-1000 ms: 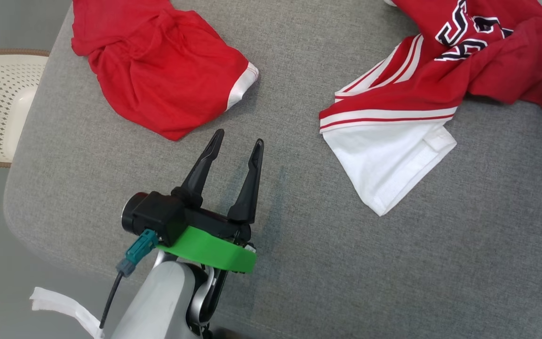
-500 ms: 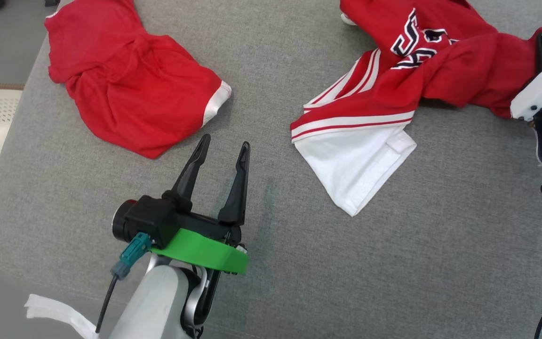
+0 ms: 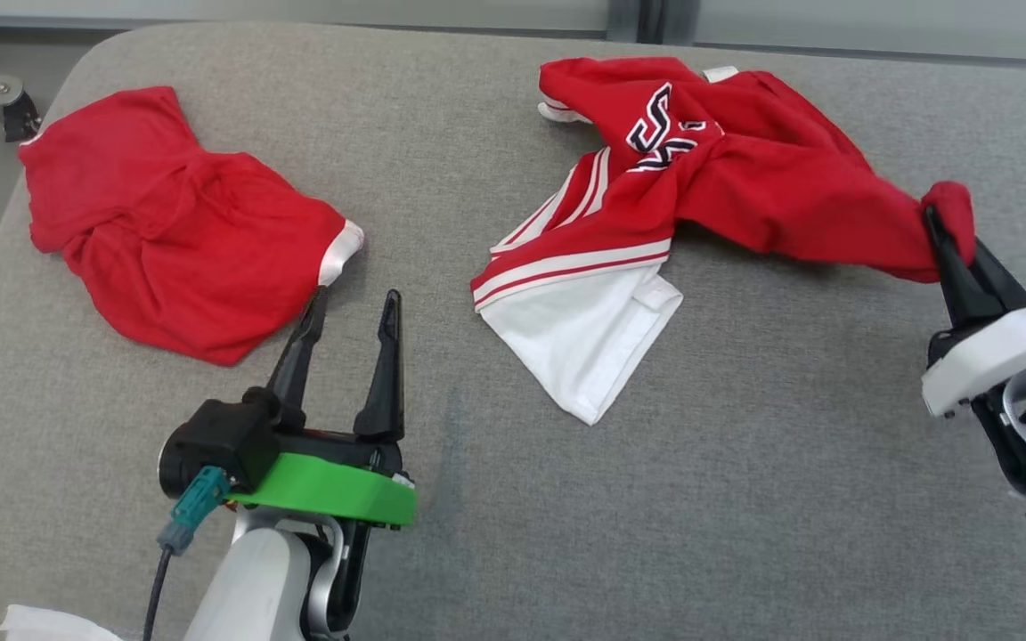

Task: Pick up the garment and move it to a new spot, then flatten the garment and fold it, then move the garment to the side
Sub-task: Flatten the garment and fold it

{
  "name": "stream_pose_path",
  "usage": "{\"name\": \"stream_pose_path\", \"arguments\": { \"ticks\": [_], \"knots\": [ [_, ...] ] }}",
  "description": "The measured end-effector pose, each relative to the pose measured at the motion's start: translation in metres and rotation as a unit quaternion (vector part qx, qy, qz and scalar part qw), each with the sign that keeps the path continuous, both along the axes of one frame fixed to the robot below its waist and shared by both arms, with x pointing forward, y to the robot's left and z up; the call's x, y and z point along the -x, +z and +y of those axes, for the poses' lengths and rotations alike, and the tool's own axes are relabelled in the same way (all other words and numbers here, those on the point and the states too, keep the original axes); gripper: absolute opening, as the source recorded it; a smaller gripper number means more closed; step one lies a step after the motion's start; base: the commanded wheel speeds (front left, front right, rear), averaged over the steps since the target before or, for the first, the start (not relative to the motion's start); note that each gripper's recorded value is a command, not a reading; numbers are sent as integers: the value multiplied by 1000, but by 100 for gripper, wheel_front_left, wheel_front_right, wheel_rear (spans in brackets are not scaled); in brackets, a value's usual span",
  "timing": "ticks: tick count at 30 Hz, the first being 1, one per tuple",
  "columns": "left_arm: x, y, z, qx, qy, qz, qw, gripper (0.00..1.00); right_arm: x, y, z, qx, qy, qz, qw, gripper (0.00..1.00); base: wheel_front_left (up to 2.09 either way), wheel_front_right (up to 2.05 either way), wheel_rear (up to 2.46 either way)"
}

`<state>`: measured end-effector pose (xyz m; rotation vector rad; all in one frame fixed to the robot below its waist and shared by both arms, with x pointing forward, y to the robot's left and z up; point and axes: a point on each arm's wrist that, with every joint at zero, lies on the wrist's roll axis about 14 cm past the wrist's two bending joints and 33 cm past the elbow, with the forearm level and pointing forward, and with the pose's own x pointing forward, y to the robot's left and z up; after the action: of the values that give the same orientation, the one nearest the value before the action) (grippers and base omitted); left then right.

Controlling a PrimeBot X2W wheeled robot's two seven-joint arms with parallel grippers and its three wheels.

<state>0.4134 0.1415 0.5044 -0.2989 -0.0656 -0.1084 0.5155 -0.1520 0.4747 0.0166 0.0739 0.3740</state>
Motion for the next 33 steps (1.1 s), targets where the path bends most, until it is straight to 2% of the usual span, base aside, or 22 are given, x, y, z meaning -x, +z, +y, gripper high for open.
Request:
{"name": "stream_pose_path", "arguments": {
  "ticks": [5,7,8,9,10,11,15,18,22,24,27,30,33],
  "knots": [
    [-1,4,-6,0,-9,-7,1000,100,32,1,-14,118,50,-22,992,0,0,0,0],
    [-2,5,-12,0,-19,-10,1000,100,45,-3,-24,147,54,-19,987,0,0,0,0],
    [-3,6,-14,0,-22,-12,1000,100,51,-5,-27,168,63,-20,984,5,0,0,0],
    [-3,7,-16,0,-25,-13,1000,100,58,-7,-28,191,76,-22,978,42,0,0,0],
    [-3,8,-18,1,-28,-15,1000,100,65,-10,-30,209,85,-20,974,93,0,0,0],
    [-3,9,-20,1,-30,-15,999,100,71,-15,-32,224,94,-15,970,100,0,0,0],
    [-2,9,-26,2,-39,-15,999,100,98,-39,-51,261,107,25,959,100,0,0,0],
    [-2,8,-28,3,-42,-13,999,100,104,-36,-53,264,110,24,958,100,0,0,0],
    [-1,4,-31,2,-46,-9,999,100,126,-50,-61,252,105,56,960,100,0,0,0],
    [-1,2,-34,1,-50,-6,999,100,116,-35,-68,221,69,43,972,100,0,0,0],
    [-2,2,-38,-1,-56,-6,998,100,96,-3,-84,122,-27,7,992,100,0,0,0],
    [-2,2,-40,-1,-59,-7,998,100,92,15,-94,43,-92,-19,995,100,0,0,0],
    [-2,2,-40,-1,-60,-6,998,100,94,22,-90,-38,-139,-36,989,100,0,0,0]
  ]
}}
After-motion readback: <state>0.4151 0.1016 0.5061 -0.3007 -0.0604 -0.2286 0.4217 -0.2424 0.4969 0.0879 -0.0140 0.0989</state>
